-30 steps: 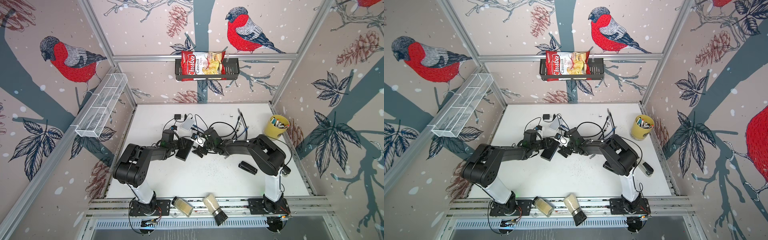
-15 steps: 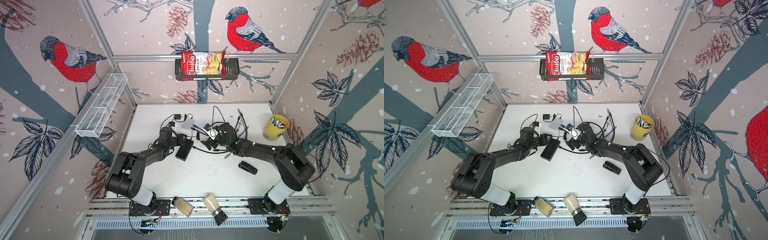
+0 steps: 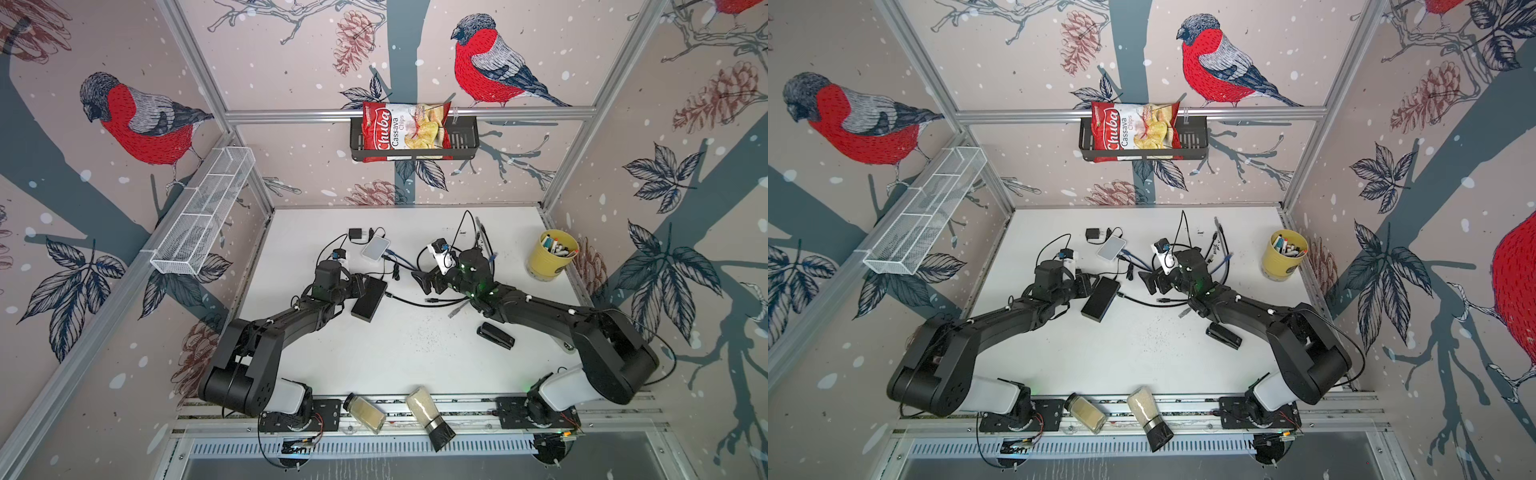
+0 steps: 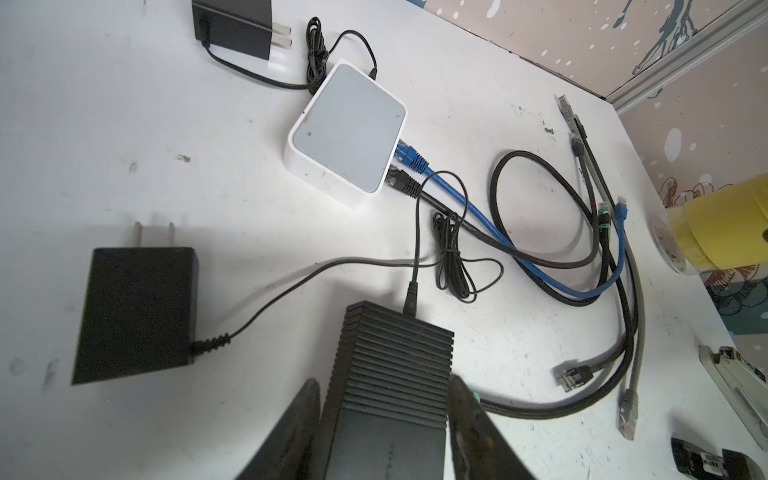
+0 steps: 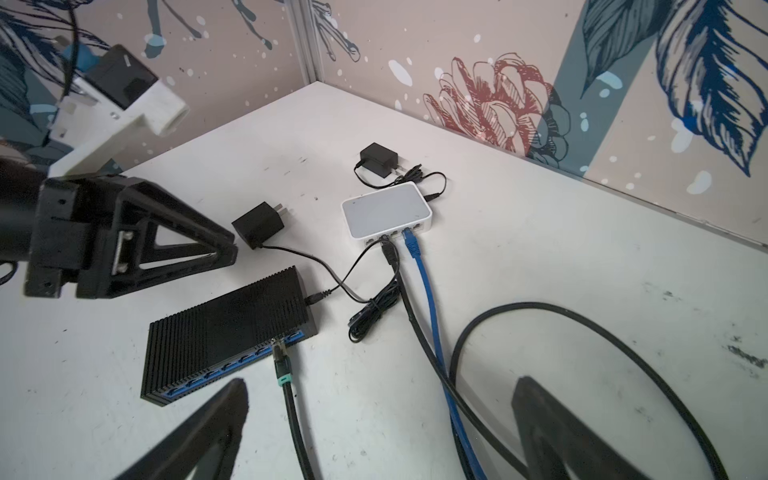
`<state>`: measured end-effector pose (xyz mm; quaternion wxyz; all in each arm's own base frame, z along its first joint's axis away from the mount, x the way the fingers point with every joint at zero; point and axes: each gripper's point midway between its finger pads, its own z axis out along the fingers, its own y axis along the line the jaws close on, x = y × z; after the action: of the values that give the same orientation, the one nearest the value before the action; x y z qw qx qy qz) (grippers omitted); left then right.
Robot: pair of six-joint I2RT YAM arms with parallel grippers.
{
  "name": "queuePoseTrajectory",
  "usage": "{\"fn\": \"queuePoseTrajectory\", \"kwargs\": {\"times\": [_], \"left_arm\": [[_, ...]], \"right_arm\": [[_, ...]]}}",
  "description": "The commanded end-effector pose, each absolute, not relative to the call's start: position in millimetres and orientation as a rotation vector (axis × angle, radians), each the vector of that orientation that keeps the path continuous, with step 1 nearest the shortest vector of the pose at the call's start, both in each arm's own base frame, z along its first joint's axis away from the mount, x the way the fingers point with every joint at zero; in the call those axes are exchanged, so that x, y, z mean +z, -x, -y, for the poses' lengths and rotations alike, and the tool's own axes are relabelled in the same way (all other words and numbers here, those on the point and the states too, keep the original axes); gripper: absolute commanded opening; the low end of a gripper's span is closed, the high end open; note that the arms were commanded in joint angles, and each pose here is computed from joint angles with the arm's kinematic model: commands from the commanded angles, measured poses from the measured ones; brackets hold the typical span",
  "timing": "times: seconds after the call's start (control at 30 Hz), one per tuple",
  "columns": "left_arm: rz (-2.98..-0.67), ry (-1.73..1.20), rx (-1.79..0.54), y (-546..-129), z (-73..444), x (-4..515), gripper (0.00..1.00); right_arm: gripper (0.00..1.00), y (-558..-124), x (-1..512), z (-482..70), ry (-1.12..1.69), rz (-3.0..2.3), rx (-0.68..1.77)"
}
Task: Insert the plug into the switch port
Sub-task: 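Open the right gripper and withdraw it while left gripper lifts off the switch, then move the right gripper over the loose black ethernet plug and lower onto it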
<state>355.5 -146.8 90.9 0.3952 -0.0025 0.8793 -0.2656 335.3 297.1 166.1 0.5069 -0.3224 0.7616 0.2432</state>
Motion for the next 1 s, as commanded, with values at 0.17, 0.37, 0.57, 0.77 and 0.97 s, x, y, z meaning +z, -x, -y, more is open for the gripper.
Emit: {"fn": "queuePoseTrajectory", "kwargs": {"times": [0.17,0.37,0.57,0.77,0.97], "left_arm": [[-2.189,0.028,-0.69,-344,143,102,0.49],[-2.163,0.023,-0.701,-337,142,112,0.5],[-2.19,-0.034,-0.646,-330,154,111,0.5],[-2.225,-0.114,-0.613,-323,174,110,0.5],[-2.222,-0.123,-0.627,-323,180,110,0.5]], "right_arm": [[0.99,-356,166,-270,0.454,-2.082,0.568],[0.99,-367,146,-228,0.214,-2.24,0.361],[0.99,-353,107,-192,0.145,-2.366,0.328],[0.89,-330,85,-185,0.295,-2.434,0.268],[0.58,-324,96,-193,0.537,-2.317,0.228]]}}
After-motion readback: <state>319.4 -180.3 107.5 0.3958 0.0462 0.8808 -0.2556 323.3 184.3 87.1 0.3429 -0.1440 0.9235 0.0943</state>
